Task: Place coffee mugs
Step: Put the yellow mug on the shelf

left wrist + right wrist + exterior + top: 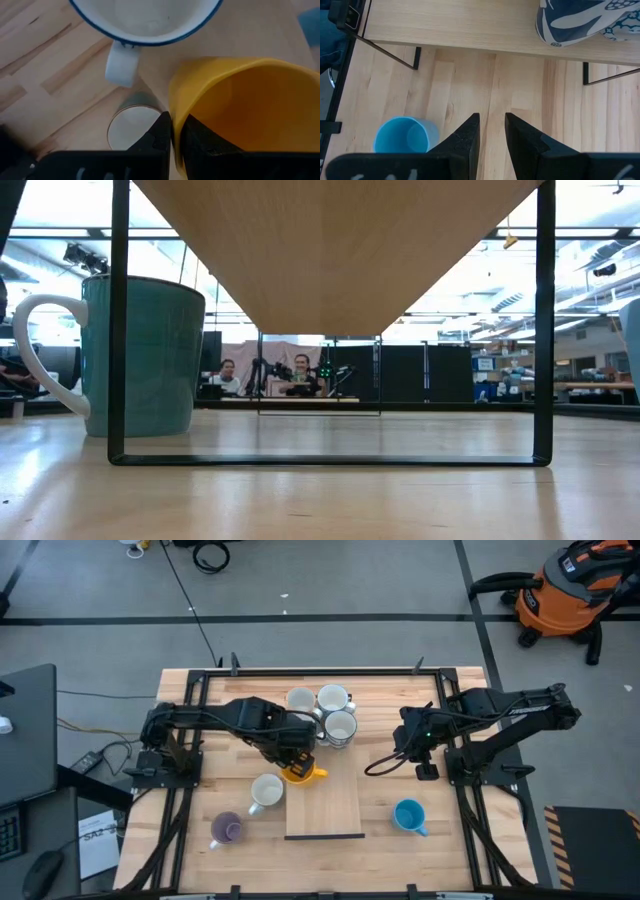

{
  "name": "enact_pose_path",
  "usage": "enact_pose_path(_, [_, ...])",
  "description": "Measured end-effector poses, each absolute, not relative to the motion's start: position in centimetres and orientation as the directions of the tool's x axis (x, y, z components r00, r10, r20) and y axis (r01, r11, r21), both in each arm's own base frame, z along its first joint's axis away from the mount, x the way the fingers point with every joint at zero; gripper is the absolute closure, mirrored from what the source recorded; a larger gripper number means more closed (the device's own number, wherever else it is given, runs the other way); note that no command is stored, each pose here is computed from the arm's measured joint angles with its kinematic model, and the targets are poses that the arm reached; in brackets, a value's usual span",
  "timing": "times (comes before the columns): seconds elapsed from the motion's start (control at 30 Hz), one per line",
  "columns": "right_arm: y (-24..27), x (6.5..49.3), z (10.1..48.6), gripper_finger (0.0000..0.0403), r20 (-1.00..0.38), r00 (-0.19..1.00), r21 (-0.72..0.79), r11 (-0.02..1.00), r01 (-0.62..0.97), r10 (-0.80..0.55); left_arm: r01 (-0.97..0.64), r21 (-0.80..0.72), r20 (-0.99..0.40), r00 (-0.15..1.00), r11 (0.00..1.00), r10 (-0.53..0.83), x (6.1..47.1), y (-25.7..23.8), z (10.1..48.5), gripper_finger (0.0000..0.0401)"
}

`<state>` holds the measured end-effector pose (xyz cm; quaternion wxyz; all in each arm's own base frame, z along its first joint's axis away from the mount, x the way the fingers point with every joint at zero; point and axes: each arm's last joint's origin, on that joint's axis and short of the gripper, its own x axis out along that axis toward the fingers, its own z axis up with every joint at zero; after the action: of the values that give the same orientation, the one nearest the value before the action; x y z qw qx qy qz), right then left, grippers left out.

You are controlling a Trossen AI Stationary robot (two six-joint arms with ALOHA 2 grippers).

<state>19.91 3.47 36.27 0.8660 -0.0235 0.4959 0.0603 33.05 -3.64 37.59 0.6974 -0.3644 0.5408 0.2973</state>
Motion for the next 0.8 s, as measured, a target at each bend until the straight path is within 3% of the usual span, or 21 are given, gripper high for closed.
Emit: enact_pose_path(0.8, [3.5,19.9,36.3,0.0306,-0.862,0.501,0.019,0.992,-0.128,0.081,-0.84,-0.122,-0.985,0.168,0.528,0.04,34.1,-2.3,36.1,0.0372])
